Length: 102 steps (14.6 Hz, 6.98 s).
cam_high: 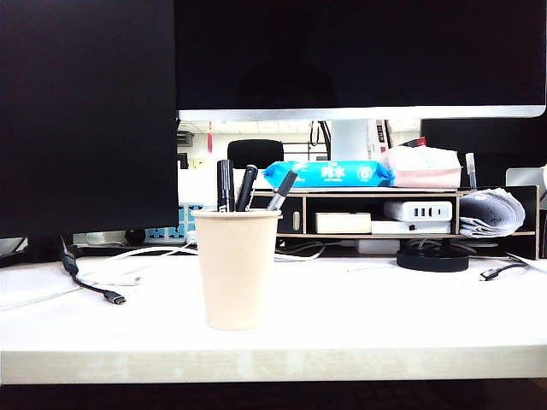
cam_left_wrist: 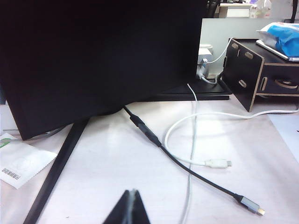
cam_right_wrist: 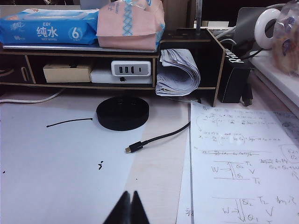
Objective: Pick up the marker from the paper cup and put it on the table.
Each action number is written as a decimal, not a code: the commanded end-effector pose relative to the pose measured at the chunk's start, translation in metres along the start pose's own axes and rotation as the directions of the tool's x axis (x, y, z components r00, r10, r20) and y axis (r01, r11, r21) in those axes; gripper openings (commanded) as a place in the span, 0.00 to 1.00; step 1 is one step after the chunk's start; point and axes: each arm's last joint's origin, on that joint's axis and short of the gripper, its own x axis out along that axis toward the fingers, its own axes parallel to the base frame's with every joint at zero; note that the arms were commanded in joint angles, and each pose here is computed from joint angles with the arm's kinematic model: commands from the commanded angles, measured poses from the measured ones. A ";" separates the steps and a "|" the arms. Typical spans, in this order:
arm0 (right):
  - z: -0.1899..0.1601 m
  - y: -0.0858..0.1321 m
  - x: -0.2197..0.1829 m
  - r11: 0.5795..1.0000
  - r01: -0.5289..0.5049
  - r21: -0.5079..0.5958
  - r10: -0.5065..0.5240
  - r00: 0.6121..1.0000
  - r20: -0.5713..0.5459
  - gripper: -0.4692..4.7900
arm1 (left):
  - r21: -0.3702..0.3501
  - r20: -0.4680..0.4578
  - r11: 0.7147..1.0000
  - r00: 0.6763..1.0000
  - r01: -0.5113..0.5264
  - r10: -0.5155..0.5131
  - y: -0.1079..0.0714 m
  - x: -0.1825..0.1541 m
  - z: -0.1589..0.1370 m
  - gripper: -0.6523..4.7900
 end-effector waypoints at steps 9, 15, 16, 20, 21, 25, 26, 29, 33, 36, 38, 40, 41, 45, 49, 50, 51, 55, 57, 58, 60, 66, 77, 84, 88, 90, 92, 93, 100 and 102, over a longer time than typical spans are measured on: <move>0.001 0.002 0.000 0.997 -0.078 0.003 0.078 0.997 0.014 0.08 | 0.004 0.008 1.000 1.000 0.002 -0.002 0.000 0.000 0.001 0.11; 0.000 0.011 -0.002 0.929 -0.369 0.001 0.369 0.929 0.006 0.08 | 0.011 0.003 0.957 0.957 0.289 -0.289 -0.034 -0.009 0.000 0.11; 0.000 0.013 -0.003 0.902 -0.432 0.018 0.432 0.902 0.006 0.08 | 0.013 0.001 0.901 0.901 0.434 -0.434 -0.045 -0.014 0.000 0.11; 0.000 0.014 -0.003 0.786 -0.433 0.442 0.481 0.877 0.004 0.08 | 0.015 -0.003 0.813 0.813 0.582 -0.582 -0.056 -0.022 0.000 0.11; 0.000 0.014 -0.003 0.786 -0.433 0.442 0.480 0.877 0.005 0.08 | 0.015 -0.003 0.813 0.813 0.583 -0.583 -0.056 -0.022 0.000 0.11; 0.000 0.014 -0.003 0.811 -0.442 0.383 0.476 0.880 0.009 0.08 | 0.015 -0.003 0.814 0.814 0.581 -0.581 -0.056 -0.022 0.000 0.11; -0.001 0.014 -0.003 0.831 -0.448 0.329 0.476 0.880 -0.003 0.08 | 0.015 -0.003 0.814 0.814 0.581 -0.581 -0.056 -0.022 0.000 0.11; -0.005 0.014 -0.003 0.840 -0.443 0.313 0.478 0.877 -0.042 0.08 | 0.015 -0.003 0.814 0.814 0.581 -0.581 -0.056 -0.022 0.000 0.11; -0.007 0.015 -0.004 0.833 -0.447 0.325 0.492 0.868 -0.068 0.08 | 0.026 -0.159 0.798 0.790 0.603 -0.592 -0.055 -0.023 -0.015 0.11; -0.007 0.019 -0.005 0.800 -0.503 0.328 0.551 0.832 -0.068 0.08 | 0.025 -0.160 0.794 0.786 0.607 -0.597 -0.056 -0.023 -0.015 0.11; -0.007 0.022 -0.006 0.781 -0.532 0.326 0.581 0.811 -0.069 0.08 | 0.025 -0.161 0.794 0.787 0.607 -0.596 -0.056 -0.023 -0.015 0.11; -0.007 0.026 -0.007 0.756 -0.570 0.323 0.619 0.782 -0.070 0.08 | 0.025 -0.160 0.794 0.786 0.607 -0.597 -0.056 -0.023 -0.015 0.11; -0.007 0.027 -0.007 0.749 -0.579 0.322 0.629 0.774 -0.071 0.08 | 0.025 -0.158 0.794 0.787 0.607 -0.597 -0.056 -0.023 -0.015 0.11; -0.008 0.031 -0.009 0.727 -0.607 0.320 0.658 0.750 -0.072 0.08 | 0.023 -0.132 0.794 0.789 0.607 -0.600 -0.056 -0.023 -0.013 0.11; -0.007 0.032 -0.009 0.722 -0.614 0.319 0.664 0.744 -0.070 0.08 | 0.022 -0.130 0.828 0.823 0.560 -0.553 -0.051 -0.020 -0.012 0.11; -0.007 0.032 -0.009 0.719 -0.619 0.317 0.667 0.742 -0.066 0.08 | 0.021 -0.129 0.854 0.849 0.519 -0.513 -0.048 -0.017 -0.012 0.11; -0.006 0.032 -0.009 0.719 -0.619 0.317 0.667 0.742 -0.065 0.08 | 0.021 -0.127 0.878 0.873 0.478 -0.472 -0.044 -0.014 -0.012 0.11; -0.005 0.032 -0.009 0.714 -0.627 0.313 0.673 0.738 -0.058 0.08 | 0.009 -0.099 0.866 0.862 0.500 -0.496 -0.041 -0.012 -0.009 0.11; -0.003 0.032 -0.009 0.712 -0.634 0.303 0.673 0.738 -0.038 0.08 | 0.006 -0.115 0.858 0.853 0.513 -0.509 -0.041 -0.013 -0.011 0.11; -0.003 0.032 -0.009 0.711 -0.635 0.300 0.674 0.738 -0.034 0.08 | 0.006 -0.115 0.858 0.853 0.514 -0.510 -0.041 -0.013 -0.011 0.11; -0.002 0.032 -0.009 0.705 -0.633 0.320 0.676 0.737 -0.031 0.08 | 0.006 -0.115 0.858 0.853 0.514 -0.510 -0.041 -0.013 -0.011 0.11; 0.035 0.036 -0.014 0.643 -0.712 0.282 0.731 0.680 0.052 0.08 | 0.006 -0.115 0.858 0.853 0.514 -0.510 -0.041 -0.013 -0.011 0.11; 0.115 0.189 0.116 0.578 -0.816 0.027 0.767 0.531 -0.361 0.08 | 0.006 -0.114 0.857 0.852 0.515 -0.511 -0.041 -0.013 -0.011 0.11; 0.109 0.216 0.123 0.593 -0.805 0.005 0.738 0.541 -0.403 0.08 | 0.006 -0.114 0.858 0.852 0.514 -0.510 -0.041 -0.013 -0.011 0.11; 0.106 0.218 0.125 0.617 -0.787 -0.013 0.714 0.565 -0.414 0.19 | 0.006 -0.114 0.857 0.852 0.515 -0.511 -0.041 -0.013 -0.011 0.11; 0.105 0.218 0.125 0.616 -0.787 -0.011 0.712 0.564 -0.418 0.24 | 0.006 -0.114 0.857 0.852 0.515 -0.511 -0.041 -0.013 -0.011 0.11; 0.105 0.218 0.125 0.617 -0.787 -0.012 0.711 0.564 -0.419 0.26 | 0.006 -0.114 0.857 0.852 0.514 -0.511 -0.041 -0.013 -0.011 0.11; 0.105 0.218 0.125 0.621 -0.783 -0.014 0.707 0.569 -0.420 0.25 | 0.006 -0.114 0.857 0.852 0.514 -0.511 -0.041 -0.013 -0.011 0.11; 0.095 0.221 0.131 0.654 -0.756 -0.031 0.669 0.598 -0.442 0.41 | 0.006 -0.114 0.857 0.852 0.514 -0.511 -0.041 -0.013 -0.011 0.11; 0.096 0.221 0.132 0.673 -0.738 -0.043 0.651 0.619 -0.439 0.42 | 0.006 -0.114 0.857 0.852 0.514 -0.511 -0.041 -0.013 -0.011 0.11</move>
